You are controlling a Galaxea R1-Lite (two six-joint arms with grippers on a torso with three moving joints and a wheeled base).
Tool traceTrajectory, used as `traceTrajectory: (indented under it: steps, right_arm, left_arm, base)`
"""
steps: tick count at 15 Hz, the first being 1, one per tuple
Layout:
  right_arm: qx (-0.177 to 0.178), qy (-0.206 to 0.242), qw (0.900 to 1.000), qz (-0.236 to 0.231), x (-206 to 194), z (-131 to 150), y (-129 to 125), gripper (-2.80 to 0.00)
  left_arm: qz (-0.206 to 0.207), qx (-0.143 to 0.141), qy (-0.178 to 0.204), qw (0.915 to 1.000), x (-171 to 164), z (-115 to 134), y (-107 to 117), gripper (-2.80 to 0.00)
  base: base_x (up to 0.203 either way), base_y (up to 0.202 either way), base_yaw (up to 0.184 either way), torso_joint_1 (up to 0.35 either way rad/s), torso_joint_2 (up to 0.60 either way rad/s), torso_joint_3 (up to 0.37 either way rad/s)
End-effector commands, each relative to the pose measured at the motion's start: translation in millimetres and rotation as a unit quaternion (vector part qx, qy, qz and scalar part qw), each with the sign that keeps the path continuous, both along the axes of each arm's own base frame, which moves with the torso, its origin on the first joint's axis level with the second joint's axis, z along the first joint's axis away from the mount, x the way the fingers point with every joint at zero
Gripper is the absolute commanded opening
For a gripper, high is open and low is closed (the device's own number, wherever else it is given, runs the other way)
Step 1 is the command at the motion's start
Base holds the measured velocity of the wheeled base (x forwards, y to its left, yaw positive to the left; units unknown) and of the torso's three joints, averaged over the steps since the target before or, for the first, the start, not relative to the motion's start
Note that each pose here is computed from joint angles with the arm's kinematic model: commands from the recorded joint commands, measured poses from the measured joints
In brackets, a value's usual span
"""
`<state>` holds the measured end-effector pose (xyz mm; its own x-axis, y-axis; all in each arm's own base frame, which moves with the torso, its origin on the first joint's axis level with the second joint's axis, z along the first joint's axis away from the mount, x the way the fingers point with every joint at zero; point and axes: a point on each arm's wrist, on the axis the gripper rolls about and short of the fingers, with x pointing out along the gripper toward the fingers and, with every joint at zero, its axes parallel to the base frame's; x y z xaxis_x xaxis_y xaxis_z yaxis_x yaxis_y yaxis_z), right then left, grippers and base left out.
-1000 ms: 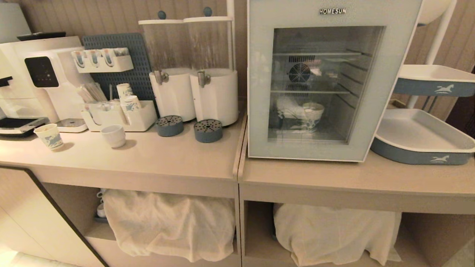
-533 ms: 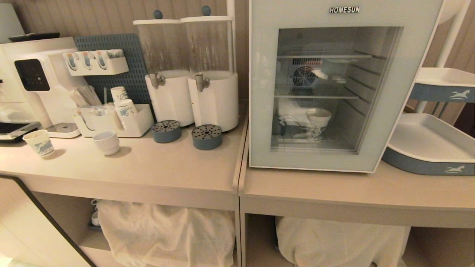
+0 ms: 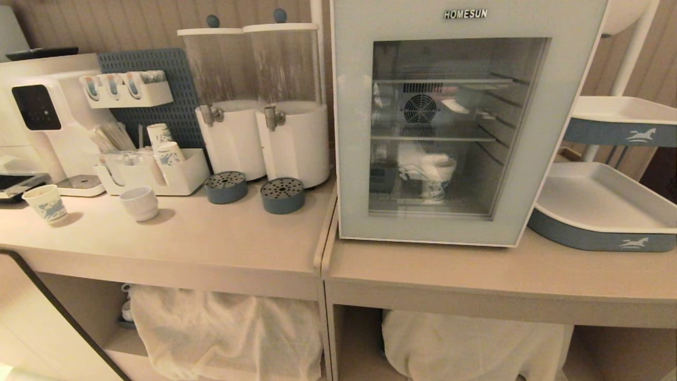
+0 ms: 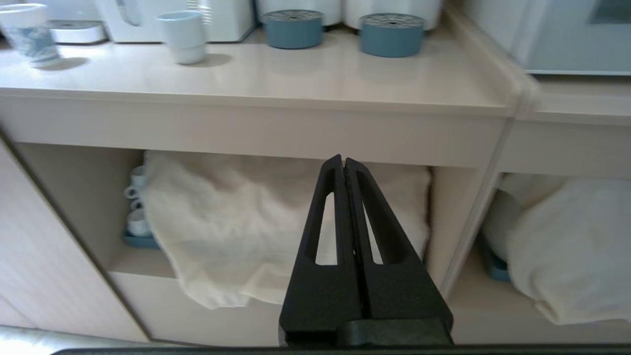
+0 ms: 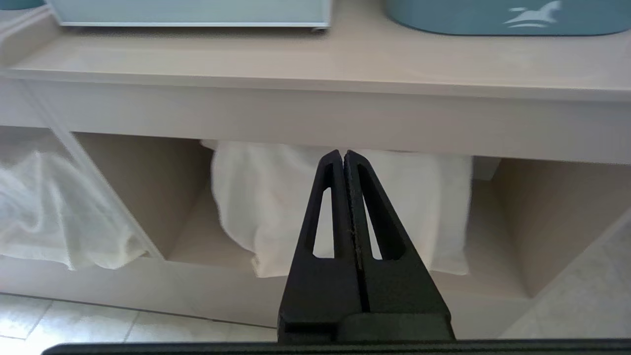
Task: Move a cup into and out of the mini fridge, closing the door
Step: Open the freezer door
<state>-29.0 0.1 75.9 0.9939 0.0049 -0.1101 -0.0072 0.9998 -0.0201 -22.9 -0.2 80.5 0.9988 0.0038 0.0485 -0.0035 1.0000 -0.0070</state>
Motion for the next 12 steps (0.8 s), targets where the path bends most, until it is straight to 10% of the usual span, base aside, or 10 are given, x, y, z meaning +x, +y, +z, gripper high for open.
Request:
traceTrajectory:
  steps: [1, 12]
  right_arm:
    - [0.000, 0.002, 1.000, 0.000, 0.1, -0.2, 0.1, -2.80]
    - [0.000, 0.002, 1.000, 0.000, 0.1, -0.2, 0.1, -2.80]
  left_arm:
    - [0.000, 0.000, 0.009, 1.0000, 1.4, -5.1, 0.0, -2.80]
    - [-0.002, 0.009, 0.008, 0.9999, 1.5, -5.2, -0.1, -2.80]
  base:
    - [0.000, -0.193, -0.004, 0.002, 0.01, -0.002]
    - [0.026, -0.113, 0.000, 0.001, 0.00, 0.001]
